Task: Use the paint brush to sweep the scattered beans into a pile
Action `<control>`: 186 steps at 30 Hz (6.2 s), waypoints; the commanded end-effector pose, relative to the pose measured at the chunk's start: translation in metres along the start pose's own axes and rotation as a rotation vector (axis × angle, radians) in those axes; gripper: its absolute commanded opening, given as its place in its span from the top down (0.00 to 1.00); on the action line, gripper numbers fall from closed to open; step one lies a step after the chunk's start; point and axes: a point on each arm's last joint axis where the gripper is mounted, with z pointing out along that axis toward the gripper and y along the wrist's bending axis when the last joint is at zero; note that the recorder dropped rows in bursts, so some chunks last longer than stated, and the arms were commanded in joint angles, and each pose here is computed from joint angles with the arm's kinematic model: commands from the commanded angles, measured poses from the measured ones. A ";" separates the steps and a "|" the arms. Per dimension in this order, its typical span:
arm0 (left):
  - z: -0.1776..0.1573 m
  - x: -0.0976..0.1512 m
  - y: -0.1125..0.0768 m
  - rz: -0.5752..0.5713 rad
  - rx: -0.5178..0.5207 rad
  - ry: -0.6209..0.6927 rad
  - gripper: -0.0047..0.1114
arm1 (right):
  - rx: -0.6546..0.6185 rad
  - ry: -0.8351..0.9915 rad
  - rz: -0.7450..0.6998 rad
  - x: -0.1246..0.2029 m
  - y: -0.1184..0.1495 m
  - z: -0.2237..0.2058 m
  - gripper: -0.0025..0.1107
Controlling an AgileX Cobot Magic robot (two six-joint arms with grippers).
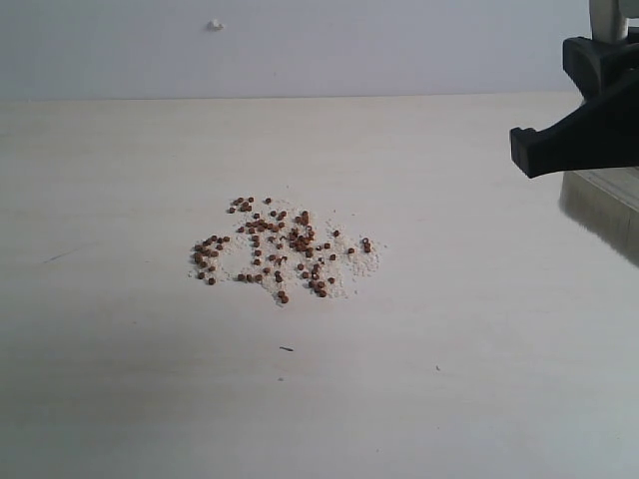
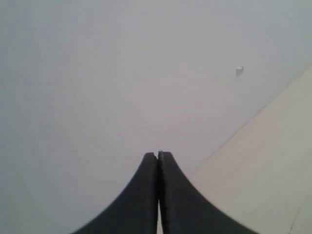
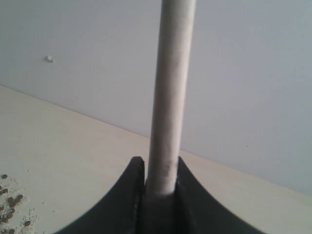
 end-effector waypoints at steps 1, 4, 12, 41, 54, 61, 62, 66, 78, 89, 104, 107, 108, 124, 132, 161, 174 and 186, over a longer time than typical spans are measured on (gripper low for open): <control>0.000 0.001 -0.002 0.003 0.010 0.007 0.96 | -0.004 -0.017 -0.019 -0.003 0.001 0.000 0.98; 0.000 0.002 -0.002 -0.036 0.013 0.011 0.96 | -0.004 -0.017 -0.019 -0.003 0.001 0.000 0.98; -0.001 -0.002 0.007 -0.554 -0.078 -0.057 0.96 | -0.004 -0.017 -0.019 -0.003 0.001 0.000 0.98; -0.001 0.007 -0.009 -0.580 0.071 0.101 0.96 | -0.128 0.016 -0.036 0.000 0.017 0.005 0.98; -0.001 0.007 -0.009 -0.580 0.071 0.101 0.96 | -0.005 0.121 0.048 -0.016 0.028 0.078 0.98; -0.001 0.007 -0.009 -0.580 0.071 0.101 0.96 | 0.063 0.186 0.082 -0.003 0.022 0.104 0.98; -0.001 0.007 -0.009 -0.580 0.071 0.101 0.96 | 0.086 0.192 0.065 0.000 0.022 0.106 0.98; -0.001 0.007 -0.009 -0.580 0.071 0.101 0.96 | 0.206 0.185 0.044 -0.001 0.014 0.118 0.98; -0.001 0.007 -0.009 -0.580 0.071 0.101 0.96 | 0.161 0.145 0.083 -0.031 0.025 0.173 0.98; -0.001 0.007 -0.009 -0.580 0.071 0.101 0.96 | -0.378 0.089 -0.816 -0.017 0.048 0.195 0.98; -0.001 0.007 -0.009 -0.580 0.071 0.101 0.96 | -0.375 0.121 -0.024 0.053 -0.037 0.192 0.98; -0.001 0.007 -0.009 -0.580 0.071 0.101 0.96 | -0.258 0.019 0.115 0.069 -0.039 0.180 0.98; -0.001 0.007 -0.009 -0.580 0.071 0.101 0.96 | -0.212 -0.037 0.165 0.072 -0.040 0.175 0.98; -0.001 0.007 -0.009 -0.580 0.071 0.101 0.96 | -0.292 -0.185 -0.048 0.123 -0.002 0.171 0.98; -0.001 0.007 -0.009 -0.580 0.071 0.101 0.96 | -0.216 -0.260 -0.160 0.112 0.031 0.178 0.98; -0.001 0.007 -0.009 -0.581 0.071 0.101 0.96 | -0.416 -0.087 -0.094 0.167 0.092 0.200 0.98; -0.001 0.007 -0.009 -0.579 0.071 0.101 0.96 | -0.421 0.044 0.253 0.157 0.096 0.221 0.98; -0.001 0.007 -0.009 -0.579 0.071 0.101 0.96 | -0.260 -0.138 0.213 0.110 0.085 0.226 0.98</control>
